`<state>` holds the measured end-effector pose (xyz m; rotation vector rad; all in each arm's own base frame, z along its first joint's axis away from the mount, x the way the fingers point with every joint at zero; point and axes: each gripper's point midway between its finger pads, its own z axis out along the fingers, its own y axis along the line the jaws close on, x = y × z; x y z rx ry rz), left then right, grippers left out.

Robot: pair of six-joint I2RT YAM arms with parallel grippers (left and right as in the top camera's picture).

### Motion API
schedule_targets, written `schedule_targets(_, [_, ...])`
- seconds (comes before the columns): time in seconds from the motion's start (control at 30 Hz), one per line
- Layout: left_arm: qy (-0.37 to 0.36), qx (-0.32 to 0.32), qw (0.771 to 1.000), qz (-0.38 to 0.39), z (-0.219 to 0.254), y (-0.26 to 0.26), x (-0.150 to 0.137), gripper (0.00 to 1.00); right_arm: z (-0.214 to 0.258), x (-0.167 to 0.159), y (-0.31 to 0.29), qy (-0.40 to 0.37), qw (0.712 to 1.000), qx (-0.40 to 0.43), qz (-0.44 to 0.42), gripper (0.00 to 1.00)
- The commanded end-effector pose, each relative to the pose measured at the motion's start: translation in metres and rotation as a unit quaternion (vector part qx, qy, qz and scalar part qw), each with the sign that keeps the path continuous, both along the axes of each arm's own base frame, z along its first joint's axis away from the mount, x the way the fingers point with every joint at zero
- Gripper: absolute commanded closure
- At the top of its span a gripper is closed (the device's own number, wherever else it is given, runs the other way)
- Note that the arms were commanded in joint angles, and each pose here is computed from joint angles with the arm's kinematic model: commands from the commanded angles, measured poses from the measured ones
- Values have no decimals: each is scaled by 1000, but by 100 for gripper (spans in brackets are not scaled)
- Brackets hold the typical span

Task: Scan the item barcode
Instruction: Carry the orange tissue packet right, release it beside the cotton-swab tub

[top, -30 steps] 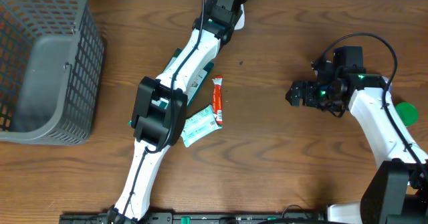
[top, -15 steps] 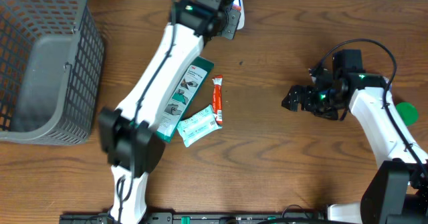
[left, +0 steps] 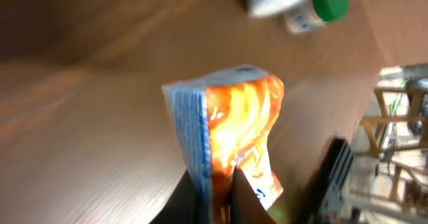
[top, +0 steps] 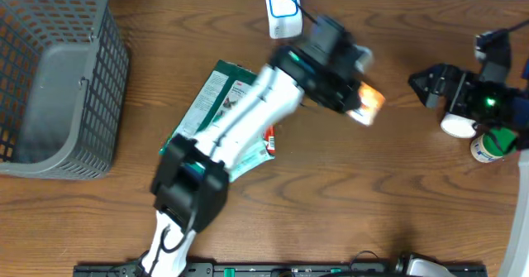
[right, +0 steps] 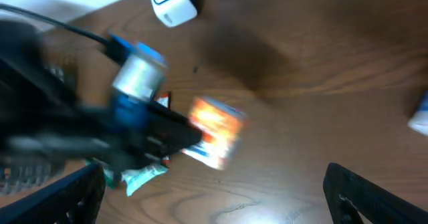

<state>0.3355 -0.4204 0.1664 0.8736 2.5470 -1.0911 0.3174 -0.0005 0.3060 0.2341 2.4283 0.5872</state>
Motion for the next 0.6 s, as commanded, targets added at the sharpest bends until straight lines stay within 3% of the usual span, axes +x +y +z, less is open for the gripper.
schedule_targets(0.0, [-9, 13, 1000, 3, -40, -46, -28, 92, 6, -7, -3, -3, 1000, 8, -12, 1])
schedule_targets(0.13, [-44, 3, 999, 3, -68, -90, -41, 92, 4, -10, -1, 4, 1000, 7, -7, 1])
schedule_targets(0.2, [-53, -11, 998, -15, -79, -111, -54, 83, 3, -11, -1, 3, 1000, 1, 0, 1])
schedule_targets(0.3, [-66, -31, 997, -32, -85, -131, -67, 36, 3, -11, -1, 0, 1000, -4, 6, 1])
schedule_targets(0.33, [-70, -36, 996, -34, -83, -133, -68, 29, 3, -12, -1, 2, 1000, -3, 6, 1])
schedule_targets(0.43, [-94, -48, 994, -26, -69, -132, -56, 19, 1, -14, 0, 7, 1000, -1, 6, 1])
schedule_targets(0.57, [-120, -36, 992, -2, -51, -113, -31, 18, -1, -16, 1, 15, 1000, 1, 6, 1])
